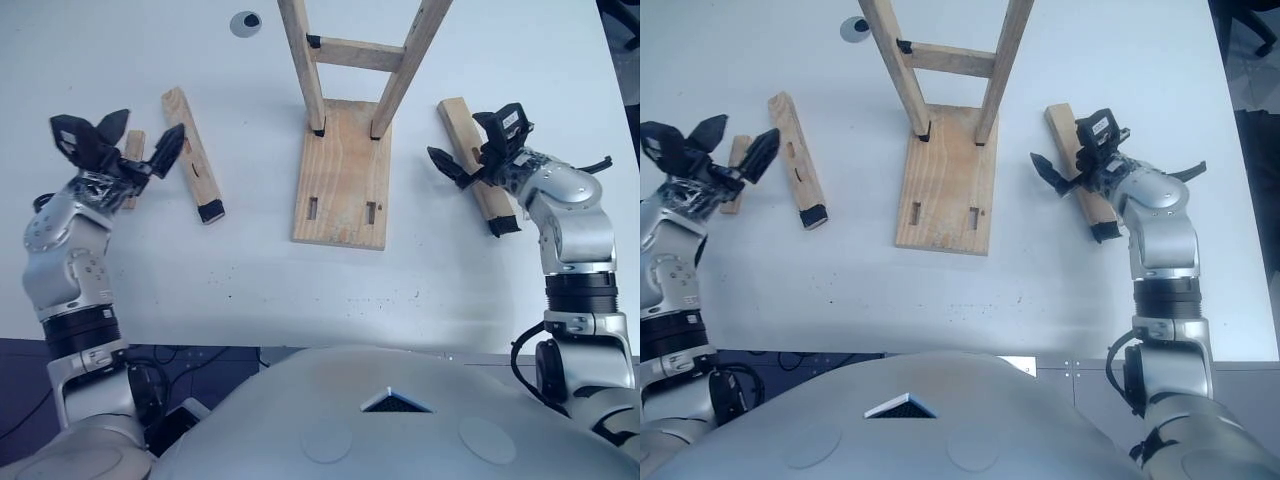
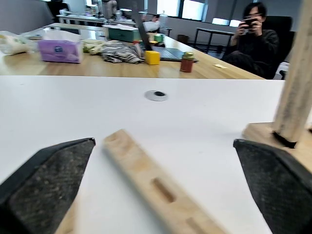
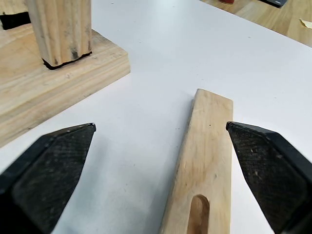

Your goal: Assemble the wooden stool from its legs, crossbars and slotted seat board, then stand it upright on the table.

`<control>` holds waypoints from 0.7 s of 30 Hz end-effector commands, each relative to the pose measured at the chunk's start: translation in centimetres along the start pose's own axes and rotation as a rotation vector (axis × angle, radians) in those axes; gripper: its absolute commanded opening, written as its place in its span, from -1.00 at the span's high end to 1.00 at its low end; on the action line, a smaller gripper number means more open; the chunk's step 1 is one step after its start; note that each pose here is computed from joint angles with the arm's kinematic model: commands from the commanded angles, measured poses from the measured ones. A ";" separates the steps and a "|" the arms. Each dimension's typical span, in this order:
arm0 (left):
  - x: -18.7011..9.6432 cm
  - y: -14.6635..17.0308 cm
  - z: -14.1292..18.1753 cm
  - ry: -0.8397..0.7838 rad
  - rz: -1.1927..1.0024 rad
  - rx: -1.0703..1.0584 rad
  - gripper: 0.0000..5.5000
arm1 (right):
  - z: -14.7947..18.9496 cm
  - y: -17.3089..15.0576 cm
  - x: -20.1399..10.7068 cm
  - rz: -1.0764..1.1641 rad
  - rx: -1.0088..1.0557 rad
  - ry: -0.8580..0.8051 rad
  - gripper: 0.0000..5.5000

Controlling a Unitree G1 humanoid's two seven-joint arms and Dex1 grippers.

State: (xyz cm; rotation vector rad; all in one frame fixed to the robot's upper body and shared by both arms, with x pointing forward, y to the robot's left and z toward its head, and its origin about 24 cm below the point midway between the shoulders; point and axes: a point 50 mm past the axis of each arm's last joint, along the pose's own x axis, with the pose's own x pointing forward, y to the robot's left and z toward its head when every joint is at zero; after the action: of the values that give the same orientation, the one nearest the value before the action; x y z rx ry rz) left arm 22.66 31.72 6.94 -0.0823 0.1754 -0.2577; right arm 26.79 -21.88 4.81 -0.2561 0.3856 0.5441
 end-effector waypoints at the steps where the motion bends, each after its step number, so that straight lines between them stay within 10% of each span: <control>1: -0.9 1.5 -1.6 0.066 0.068 0.011 -0.90 | -0.1 -0.1 -0.3 -0.019 -0.002 0.012 -0.80; 11: -3.7 2.8 -6.9 0.177 0.178 -0.076 -0.90 | -0.7 0.1 -0.2 -0.008 -0.007 0.034 -0.80; 21: -4.9 1.9 -8.9 0.236 0.183 -0.071 -0.32 | -0.9 0.1 0.2 -0.012 -0.012 0.043 -0.80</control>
State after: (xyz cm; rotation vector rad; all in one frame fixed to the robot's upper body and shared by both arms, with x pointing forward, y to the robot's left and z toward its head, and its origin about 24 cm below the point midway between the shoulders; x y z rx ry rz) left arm 17.73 35.02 0.36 -0.0878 0.3507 -0.0721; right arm 26.39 -22.03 3.78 -0.2619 0.4249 0.5282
